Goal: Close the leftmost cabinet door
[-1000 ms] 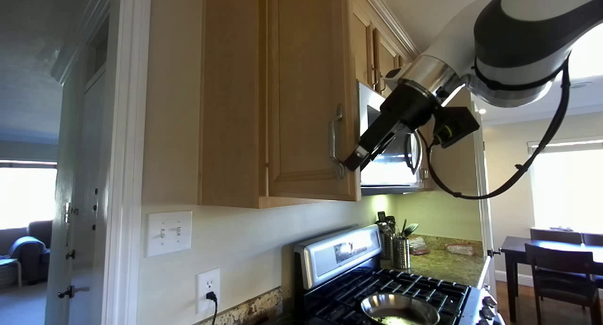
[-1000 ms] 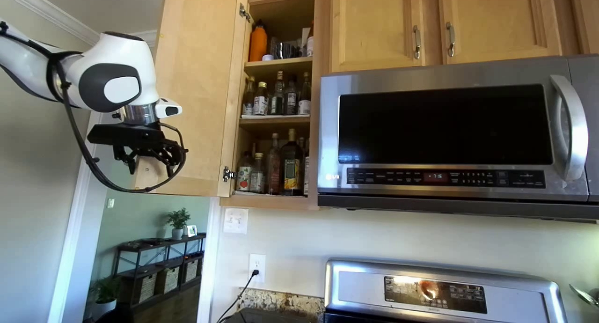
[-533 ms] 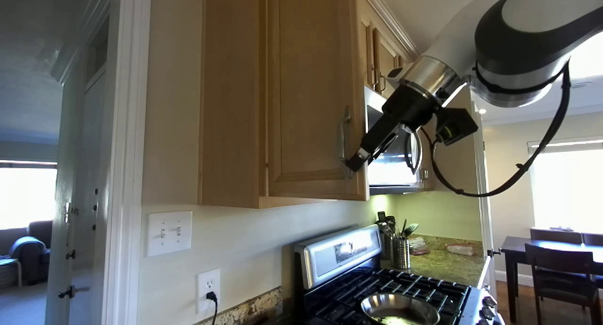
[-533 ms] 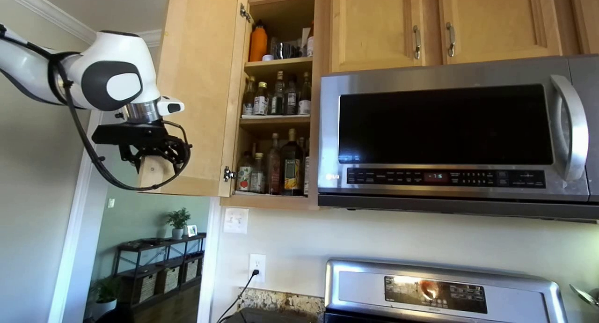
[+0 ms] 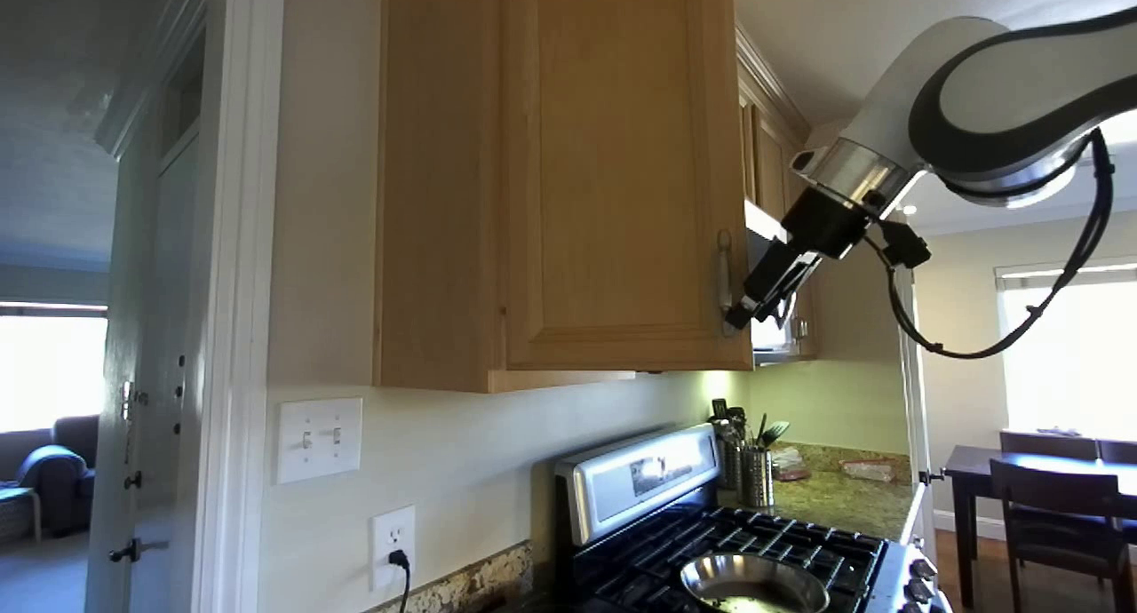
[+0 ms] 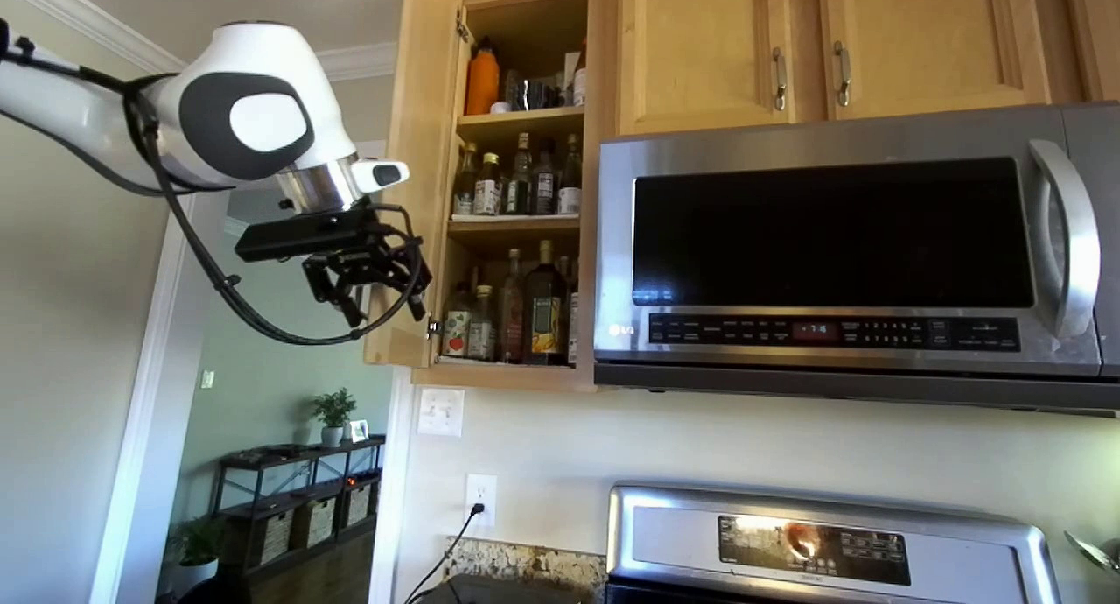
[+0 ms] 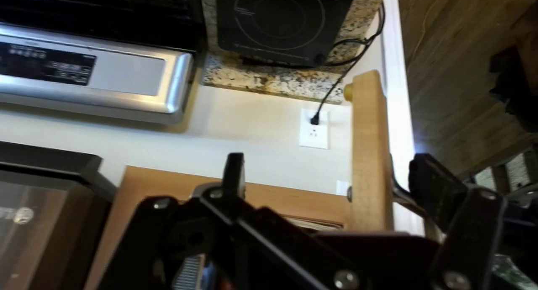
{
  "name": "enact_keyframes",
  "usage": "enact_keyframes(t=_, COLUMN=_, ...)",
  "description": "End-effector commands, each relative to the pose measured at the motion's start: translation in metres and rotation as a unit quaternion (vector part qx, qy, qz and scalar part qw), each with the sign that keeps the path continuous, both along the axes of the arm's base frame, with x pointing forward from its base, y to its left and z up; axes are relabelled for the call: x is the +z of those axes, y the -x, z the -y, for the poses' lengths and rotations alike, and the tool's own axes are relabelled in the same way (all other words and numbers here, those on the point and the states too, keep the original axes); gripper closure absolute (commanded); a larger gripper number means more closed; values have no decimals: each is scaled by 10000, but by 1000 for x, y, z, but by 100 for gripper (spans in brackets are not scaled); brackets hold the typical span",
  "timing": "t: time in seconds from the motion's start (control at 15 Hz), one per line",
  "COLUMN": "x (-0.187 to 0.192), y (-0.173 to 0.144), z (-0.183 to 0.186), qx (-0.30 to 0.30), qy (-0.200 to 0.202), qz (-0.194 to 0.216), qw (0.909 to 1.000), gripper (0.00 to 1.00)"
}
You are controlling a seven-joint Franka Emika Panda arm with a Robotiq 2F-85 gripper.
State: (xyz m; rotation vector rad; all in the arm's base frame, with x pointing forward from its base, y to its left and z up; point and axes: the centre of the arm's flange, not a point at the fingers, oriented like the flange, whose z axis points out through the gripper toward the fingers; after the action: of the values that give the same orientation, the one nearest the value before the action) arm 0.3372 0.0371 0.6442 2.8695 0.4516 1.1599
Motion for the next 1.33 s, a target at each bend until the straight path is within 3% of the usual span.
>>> enact_keyframes(t=0.0, x=11, y=-13, z=38, qx=-921, qy=-39, qz=342, qw=9952, gripper=0)
enact_keyframes(t=0.2, x=16, y=-15, z=52, qx=-1429, qy=53, qz=485, qw=9885, gripper=0)
enact_keyframes(t=0.27, x=15, y=-12, z=51, qx=-1496, qy=310, qz=383, qw=9875, gripper=0)
enact_keyframes(t=0.47, x=6, y=-1, z=46, qx=-1358, qy=1091, qz=-307, qw=9842, gripper=0)
enact_keyframes(t=0.73, x=-6, y=24, z=27, qx=-904, qy=1646, qz=-1349, qw=9729, gripper=0)
enact_keyframes(t=0.8, x=-7, y=29, z=18, qx=-696, qy=1689, qz=-1601, qw=9700, gripper=25)
enact_keyframes(t=0.87, x=-7, y=33, z=11, qx=-522, qy=1706, qz=-1739, qw=9685, gripper=27)
enact_keyframes(t=1.0, x=-2, y=38, z=-5, qx=-340, qy=1598, qz=-1699, qw=9718, gripper=41)
enact_keyframes(t=1.27, x=15, y=31, z=-36, qx=-225, qy=1087, qz=-993, qw=9888, gripper=67)
